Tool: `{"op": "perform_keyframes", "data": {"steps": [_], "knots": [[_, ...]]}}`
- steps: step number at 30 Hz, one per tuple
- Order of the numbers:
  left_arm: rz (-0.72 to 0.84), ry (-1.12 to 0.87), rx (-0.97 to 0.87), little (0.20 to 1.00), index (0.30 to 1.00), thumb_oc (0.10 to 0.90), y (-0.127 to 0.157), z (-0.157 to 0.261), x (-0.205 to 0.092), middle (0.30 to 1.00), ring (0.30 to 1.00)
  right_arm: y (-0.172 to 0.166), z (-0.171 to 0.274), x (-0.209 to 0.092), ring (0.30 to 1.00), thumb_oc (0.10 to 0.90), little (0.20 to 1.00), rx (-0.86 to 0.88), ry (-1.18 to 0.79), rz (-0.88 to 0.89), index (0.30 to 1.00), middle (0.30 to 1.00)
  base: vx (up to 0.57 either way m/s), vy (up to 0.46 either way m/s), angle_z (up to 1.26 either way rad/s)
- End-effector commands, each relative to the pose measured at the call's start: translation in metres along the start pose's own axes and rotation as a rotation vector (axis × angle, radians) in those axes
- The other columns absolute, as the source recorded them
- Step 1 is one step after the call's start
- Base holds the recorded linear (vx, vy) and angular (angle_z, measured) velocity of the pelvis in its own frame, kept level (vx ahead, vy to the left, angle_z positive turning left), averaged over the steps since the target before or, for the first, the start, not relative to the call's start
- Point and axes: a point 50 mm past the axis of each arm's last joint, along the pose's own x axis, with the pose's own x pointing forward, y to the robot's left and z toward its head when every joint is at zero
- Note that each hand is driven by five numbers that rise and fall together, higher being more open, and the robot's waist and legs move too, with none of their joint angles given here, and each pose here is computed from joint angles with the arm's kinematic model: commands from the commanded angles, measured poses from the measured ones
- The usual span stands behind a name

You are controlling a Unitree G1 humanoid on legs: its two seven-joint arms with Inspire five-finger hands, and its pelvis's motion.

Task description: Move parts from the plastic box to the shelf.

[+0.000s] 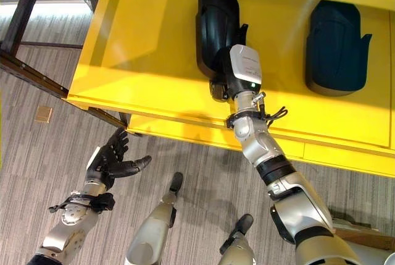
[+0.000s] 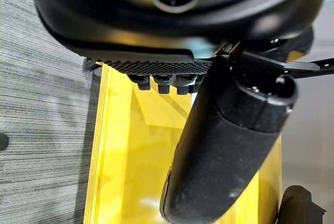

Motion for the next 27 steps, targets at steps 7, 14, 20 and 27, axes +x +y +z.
{"op": "perform_keyframes", "data": {"steps": [7,14,20,27], "knots": [[-0.004,-0.219,-0.037,1.000,1.000,0.900,-0.0067,0.0360,0.0018,1.000,1.000,-0.0234,0.0022,0.0138,0.300,0.400,0.300,0.054,0.014,-0.135,0.300,0.300,0.00,0.000,0.00],[-0.001,-0.210,-0.041,1.000,1.000,0.900,-0.0065,0.0340,0.0008,1.000,1.000,-0.0234,0.0008,0.0128,0.300,0.400,0.300,0.064,0.022,-0.143,0.300,0.300,0.00,0.000,0.00],[0.007,-0.208,-0.042,1.000,1.000,0.900,-0.0054,0.0331,0.0007,1.000,1.000,-0.0220,-0.0003,0.0114,0.300,0.400,0.300,0.064,0.027,-0.141,0.300,0.300,0.00,0.000,0.00],[0.004,-0.208,-0.039,1.000,1.000,0.900,-0.0049,0.0332,0.0001,1.000,1.000,-0.0223,-0.0008,0.0114,0.585,0.604,0.585,0.069,0.028,-0.135,0.585,0.585,0.00,0.000,0.00]]}}
